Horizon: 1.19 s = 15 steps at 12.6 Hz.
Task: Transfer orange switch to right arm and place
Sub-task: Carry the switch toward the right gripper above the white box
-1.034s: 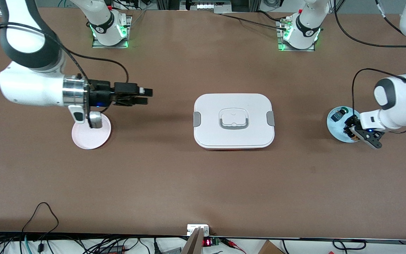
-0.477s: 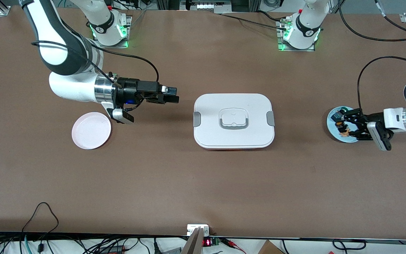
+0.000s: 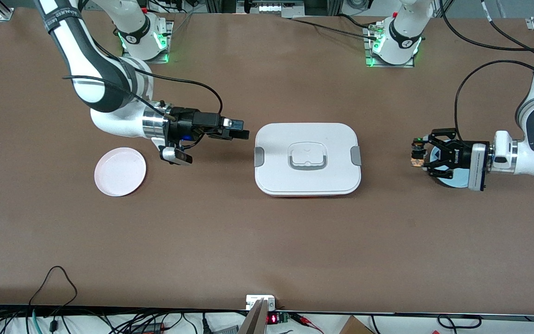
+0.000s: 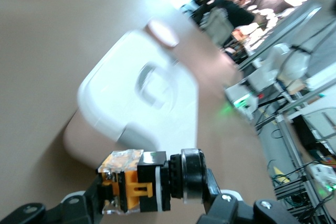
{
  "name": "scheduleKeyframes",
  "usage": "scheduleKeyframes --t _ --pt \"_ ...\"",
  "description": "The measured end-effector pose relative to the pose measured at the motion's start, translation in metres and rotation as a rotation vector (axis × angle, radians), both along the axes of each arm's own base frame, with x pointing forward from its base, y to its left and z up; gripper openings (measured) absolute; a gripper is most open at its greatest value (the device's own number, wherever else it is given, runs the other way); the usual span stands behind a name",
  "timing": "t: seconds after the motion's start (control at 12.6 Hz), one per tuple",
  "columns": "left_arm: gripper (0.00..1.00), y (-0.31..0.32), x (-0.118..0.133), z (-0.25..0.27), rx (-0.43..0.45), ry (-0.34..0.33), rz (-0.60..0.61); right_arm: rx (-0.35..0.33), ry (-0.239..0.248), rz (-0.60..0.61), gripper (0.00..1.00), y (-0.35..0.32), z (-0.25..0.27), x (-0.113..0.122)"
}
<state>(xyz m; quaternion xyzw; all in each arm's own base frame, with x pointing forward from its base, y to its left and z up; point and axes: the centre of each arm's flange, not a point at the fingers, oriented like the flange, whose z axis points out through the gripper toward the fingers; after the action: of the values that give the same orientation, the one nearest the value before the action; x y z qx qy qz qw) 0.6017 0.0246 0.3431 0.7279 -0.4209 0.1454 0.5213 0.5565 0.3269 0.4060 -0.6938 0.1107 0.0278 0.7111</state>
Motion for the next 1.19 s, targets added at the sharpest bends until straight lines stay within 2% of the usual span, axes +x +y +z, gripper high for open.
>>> scheduleKeyframes --t 0.16,0.32,0.48,0.56,0.72,0.88,1.03,1.19 --pt "0.73 -0.044 0.007 0.026 -0.109 -0.066 -0.052 -0.011 -0.017 0.008 1.00 0.005 -0.008 -0.006" --pt "0.73 -0.096 0.009 0.049 -0.233 -0.100 -0.075 -0.016 -0.017 0.008 1.00 0.006 -0.014 -0.009" --pt "0.73 -0.141 0.013 0.069 -0.319 -0.144 -0.050 -0.014 0.000 -0.027 1.00 0.016 -0.019 -0.014" --pt "0.73 -0.164 0.016 0.079 -0.346 -0.193 -0.027 -0.026 0.007 -0.042 1.00 0.025 -0.021 -0.020" --pt "0.73 -0.209 0.016 0.096 -0.379 -0.293 0.016 -0.045 0.034 -0.066 1.00 0.045 -0.023 -0.034" --pt "0.73 -0.239 0.012 0.097 -0.393 -0.343 0.031 -0.054 0.075 -0.112 1.00 0.064 -0.024 -0.047" --pt "0.73 -0.254 0.007 0.090 -0.387 -0.354 0.028 -0.069 0.090 -0.144 1.00 0.077 -0.014 -0.052" --pt "0.73 -0.258 0.004 0.083 -0.389 -0.346 0.021 -0.059 0.107 -0.169 1.00 0.080 0.001 -0.045"
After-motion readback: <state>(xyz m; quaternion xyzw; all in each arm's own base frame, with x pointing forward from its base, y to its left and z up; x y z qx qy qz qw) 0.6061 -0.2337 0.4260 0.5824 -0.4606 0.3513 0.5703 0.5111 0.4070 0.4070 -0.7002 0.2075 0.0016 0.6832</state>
